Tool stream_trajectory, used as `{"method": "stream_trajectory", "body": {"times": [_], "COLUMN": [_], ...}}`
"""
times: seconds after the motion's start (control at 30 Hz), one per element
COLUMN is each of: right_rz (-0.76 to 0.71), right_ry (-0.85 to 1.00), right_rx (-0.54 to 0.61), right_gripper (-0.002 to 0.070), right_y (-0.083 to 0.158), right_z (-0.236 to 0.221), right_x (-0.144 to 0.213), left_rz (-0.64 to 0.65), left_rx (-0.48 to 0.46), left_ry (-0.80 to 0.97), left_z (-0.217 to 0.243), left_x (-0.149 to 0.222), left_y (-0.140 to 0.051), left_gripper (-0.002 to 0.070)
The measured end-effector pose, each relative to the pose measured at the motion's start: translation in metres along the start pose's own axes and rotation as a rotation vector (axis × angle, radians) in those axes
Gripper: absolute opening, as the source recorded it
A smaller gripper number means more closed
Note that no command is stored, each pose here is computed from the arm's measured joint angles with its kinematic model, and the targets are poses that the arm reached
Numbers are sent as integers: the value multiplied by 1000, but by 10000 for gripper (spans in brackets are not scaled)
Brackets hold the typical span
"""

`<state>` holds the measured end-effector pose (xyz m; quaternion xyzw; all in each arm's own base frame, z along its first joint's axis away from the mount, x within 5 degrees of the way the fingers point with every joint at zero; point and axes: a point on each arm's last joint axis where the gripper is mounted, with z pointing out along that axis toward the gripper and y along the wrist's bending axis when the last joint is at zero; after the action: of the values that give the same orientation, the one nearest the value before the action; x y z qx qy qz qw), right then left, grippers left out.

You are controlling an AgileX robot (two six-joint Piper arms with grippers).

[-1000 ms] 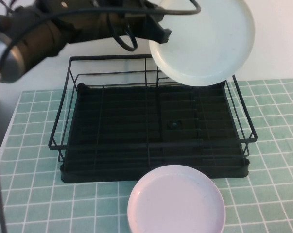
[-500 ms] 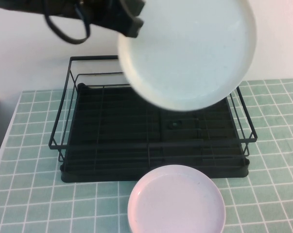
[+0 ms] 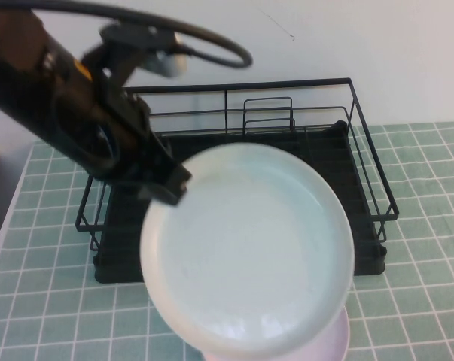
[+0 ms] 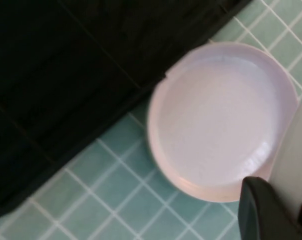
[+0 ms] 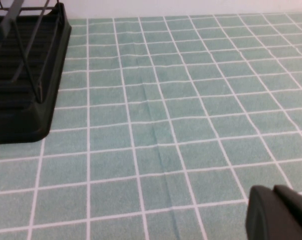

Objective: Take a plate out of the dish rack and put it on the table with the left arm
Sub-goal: Place the plate from the table

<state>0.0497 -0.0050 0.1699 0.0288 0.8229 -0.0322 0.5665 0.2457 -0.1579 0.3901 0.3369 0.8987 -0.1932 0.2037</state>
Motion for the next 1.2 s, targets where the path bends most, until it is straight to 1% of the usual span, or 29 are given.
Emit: {"method": "stream_trajectory", "body": {"times": [0.1,0.2,0.37,0.5,0.67,0.73,0.8,0.97,1.03,1.13,1.2], "right_rz": [0,0,0,0,0,0,0,0,0,0,0], "right_ry": [0,0,0,0,0,0,0,0,0,0,0], "right_rx": [0,0,0,0,0,0,0,0,0,0,0], "right_gripper": [-2,-2,-2,-2,-2,-2,-2,-2,-2,-2,-2], "right_y": [0,0,0,0,0,0,0,0,0,0,0], "right_z": [0,0,0,0,0,0,0,0,0,0,0], "right_x": [0,0,0,0,0,0,0,0,0,0,0], "left_rz": [-60,-134,-274,-363,-415,-425,-438,-441,-431,-387,-347], "left_rx": [66,94,82,90,86,75,65,62,70,74,75], "left_ry": [27,43,24,49,92,93,74,46,50,66,70], "left_z": [23,48,84,111,139,147,152,151,148,140,128], "left_x": [10,23,41,51,54,54,53,48,45,37,29], "left_y": [1,5,15,22,31,35,38,39,38,36,33], "left_gripper": [8,8,8,8,8,20,65,294,370,414,414]}}
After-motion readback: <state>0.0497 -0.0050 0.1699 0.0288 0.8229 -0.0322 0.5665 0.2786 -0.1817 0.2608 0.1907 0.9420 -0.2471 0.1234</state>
